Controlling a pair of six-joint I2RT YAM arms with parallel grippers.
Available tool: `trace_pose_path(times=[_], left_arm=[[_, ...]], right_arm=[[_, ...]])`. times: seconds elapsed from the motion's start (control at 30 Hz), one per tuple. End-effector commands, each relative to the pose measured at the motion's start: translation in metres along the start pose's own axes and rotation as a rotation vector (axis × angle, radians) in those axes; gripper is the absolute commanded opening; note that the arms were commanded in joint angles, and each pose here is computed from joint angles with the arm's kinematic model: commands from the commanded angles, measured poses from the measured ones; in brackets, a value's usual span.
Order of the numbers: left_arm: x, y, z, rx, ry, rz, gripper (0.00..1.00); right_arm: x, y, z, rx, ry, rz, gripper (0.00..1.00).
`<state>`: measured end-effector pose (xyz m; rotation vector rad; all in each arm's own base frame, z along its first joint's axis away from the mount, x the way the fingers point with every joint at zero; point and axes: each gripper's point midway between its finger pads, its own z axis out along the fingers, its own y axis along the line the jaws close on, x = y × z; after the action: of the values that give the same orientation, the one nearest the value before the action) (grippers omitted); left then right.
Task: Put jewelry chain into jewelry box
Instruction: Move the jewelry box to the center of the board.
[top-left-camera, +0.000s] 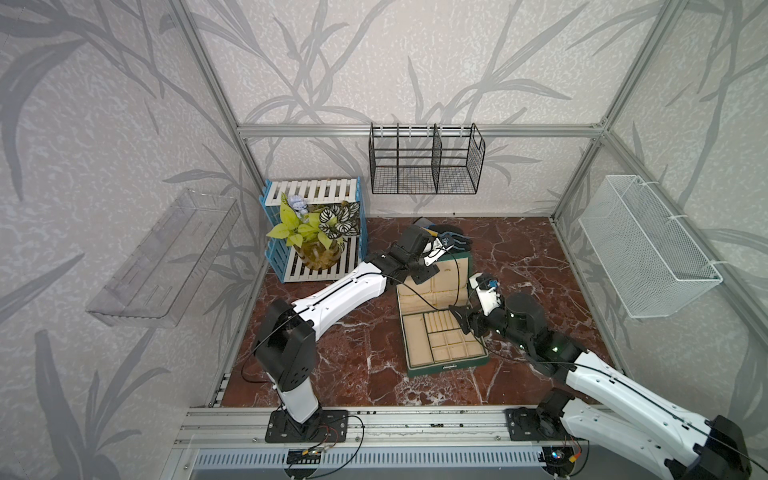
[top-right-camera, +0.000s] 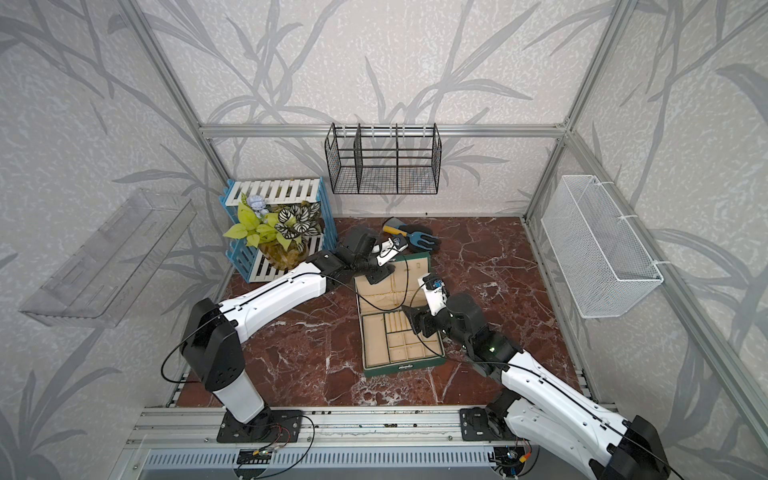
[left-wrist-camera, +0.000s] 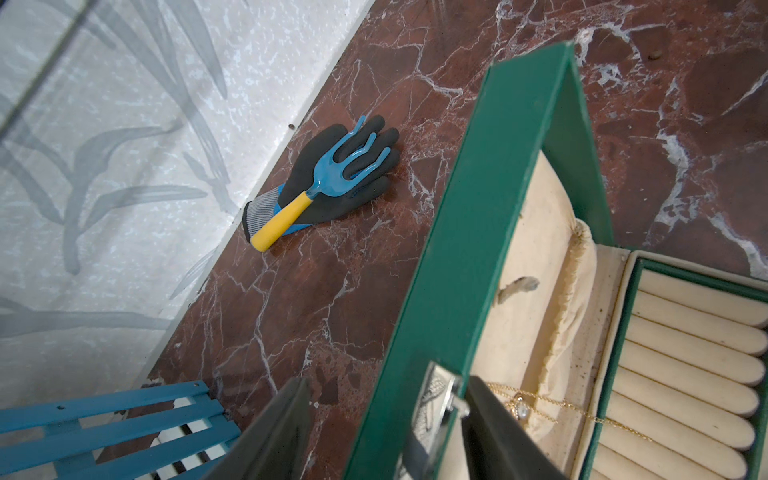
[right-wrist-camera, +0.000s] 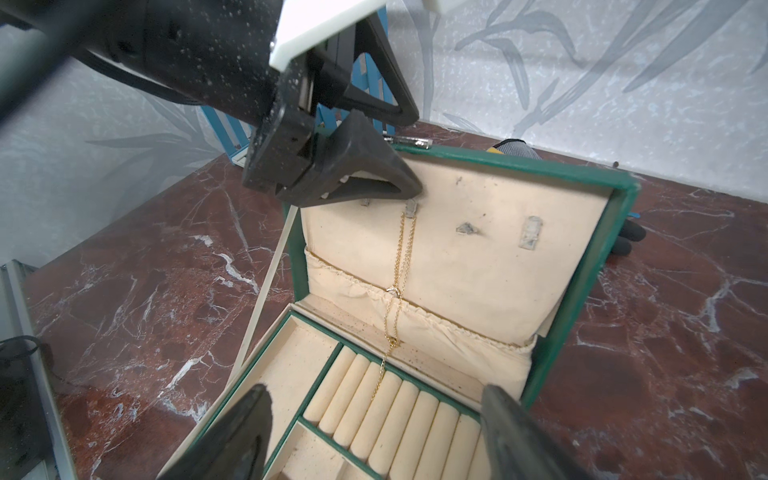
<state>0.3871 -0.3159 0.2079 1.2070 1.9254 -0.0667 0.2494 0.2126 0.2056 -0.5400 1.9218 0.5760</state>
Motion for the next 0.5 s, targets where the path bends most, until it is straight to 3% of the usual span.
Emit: trace_pose_path(times=[0.0, 0.13, 0.33, 0.47], left_arm=[[-0.011, 0.004, -0.016, -0.006, -0.027, 0.0, 0.75], [-0.011, -0.005, -0.012, 0.043, -0.024, 0.014, 0.85], [-0.012, -0.001, -0.003, 0.038, -0.004, 0.011, 0.86], [-0.026, 0.007, -0.013, 0.005, -0.062, -0.005, 0.87]], right_arm=[[0.006, -0.002, 0.002, 0.006, 0.013, 0.014, 0.82], [0.008, -0.001, 0.007, 0.0, 0.021, 0.013, 0.82], [0.009, 0.001, 0.008, -0.007, 0.026, 0.013, 0.82], [0.009, 0.0, 0.007, -0.003, 0.023, 0.015, 0.82]])
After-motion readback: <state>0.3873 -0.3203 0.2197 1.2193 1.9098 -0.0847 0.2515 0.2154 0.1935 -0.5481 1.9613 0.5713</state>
